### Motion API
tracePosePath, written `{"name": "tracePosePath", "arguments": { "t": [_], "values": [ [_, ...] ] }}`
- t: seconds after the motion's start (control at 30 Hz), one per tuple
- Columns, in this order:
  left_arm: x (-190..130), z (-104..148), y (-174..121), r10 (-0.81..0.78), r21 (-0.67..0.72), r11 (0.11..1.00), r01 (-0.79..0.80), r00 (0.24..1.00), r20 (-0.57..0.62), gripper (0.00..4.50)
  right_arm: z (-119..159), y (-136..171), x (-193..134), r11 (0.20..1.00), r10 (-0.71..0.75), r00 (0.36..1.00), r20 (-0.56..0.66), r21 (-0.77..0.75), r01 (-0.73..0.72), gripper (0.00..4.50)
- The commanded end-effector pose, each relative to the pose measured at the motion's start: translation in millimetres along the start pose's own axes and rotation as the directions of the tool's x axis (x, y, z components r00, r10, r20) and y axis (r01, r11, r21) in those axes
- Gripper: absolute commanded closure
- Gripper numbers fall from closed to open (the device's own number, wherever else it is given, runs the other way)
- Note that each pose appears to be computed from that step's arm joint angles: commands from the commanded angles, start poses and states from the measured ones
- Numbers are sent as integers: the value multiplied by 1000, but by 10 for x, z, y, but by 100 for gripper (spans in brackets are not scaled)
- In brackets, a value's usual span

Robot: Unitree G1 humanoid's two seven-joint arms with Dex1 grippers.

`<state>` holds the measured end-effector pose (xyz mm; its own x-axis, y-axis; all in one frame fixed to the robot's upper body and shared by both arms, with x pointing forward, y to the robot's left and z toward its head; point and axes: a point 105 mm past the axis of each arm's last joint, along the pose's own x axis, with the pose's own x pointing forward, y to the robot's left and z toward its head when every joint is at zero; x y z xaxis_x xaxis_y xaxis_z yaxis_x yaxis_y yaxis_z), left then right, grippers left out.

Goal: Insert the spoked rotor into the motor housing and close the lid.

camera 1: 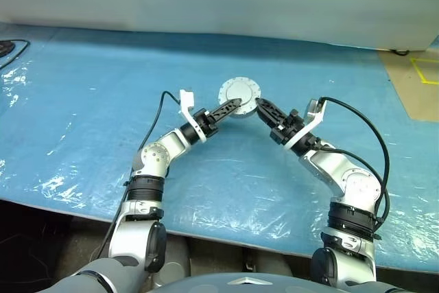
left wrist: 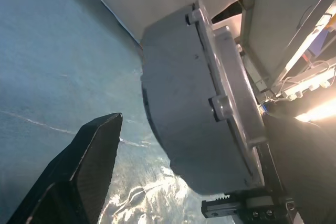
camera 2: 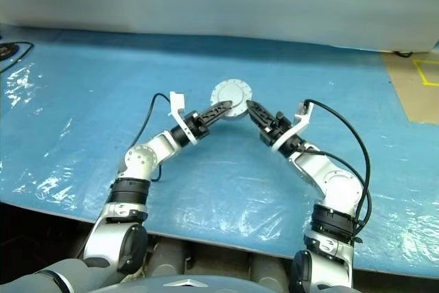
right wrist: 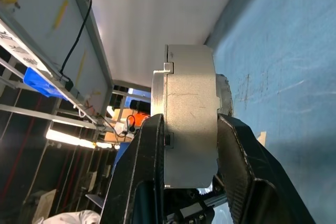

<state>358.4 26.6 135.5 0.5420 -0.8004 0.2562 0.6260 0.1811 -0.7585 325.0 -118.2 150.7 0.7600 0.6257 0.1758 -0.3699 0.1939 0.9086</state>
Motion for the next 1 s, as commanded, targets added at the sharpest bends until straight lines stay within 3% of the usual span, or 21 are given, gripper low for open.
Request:
{"name": "tracePosePath", "arguments": {
  "t": [0.03, 0.23, 0.6, 0.9, 1.0],
  "values": [
    [73, 88, -81, -31, 18, 999, 31, 999, 31, 20, -14, 415, 9, 982, 182, 983, -34, -51, -183, 330],
    [63, 139, -121, -67, 13, 998, 66, 996, 56, 160, -45, 352, 23, 985, 146, 988, -57, -82, -150, 330],
    [107, 199, -176, -85, 5, 996, 85, 993, 86, 170, -97, 414, 71, 975, 184, 979, -87, -109, -193, 330],
    [170, 284, -218, -103, -38, 993, 111, 979, 178, 170, 62, 638, 163, 948, 237, 971, -22, -215, -236, 37],
    [172, 368, -216, -103, -50, 992, 117, 969, 226, 170, 142, 657, 182, 949, 230, 973, 26, -229, -218, 37]
  ]
}}
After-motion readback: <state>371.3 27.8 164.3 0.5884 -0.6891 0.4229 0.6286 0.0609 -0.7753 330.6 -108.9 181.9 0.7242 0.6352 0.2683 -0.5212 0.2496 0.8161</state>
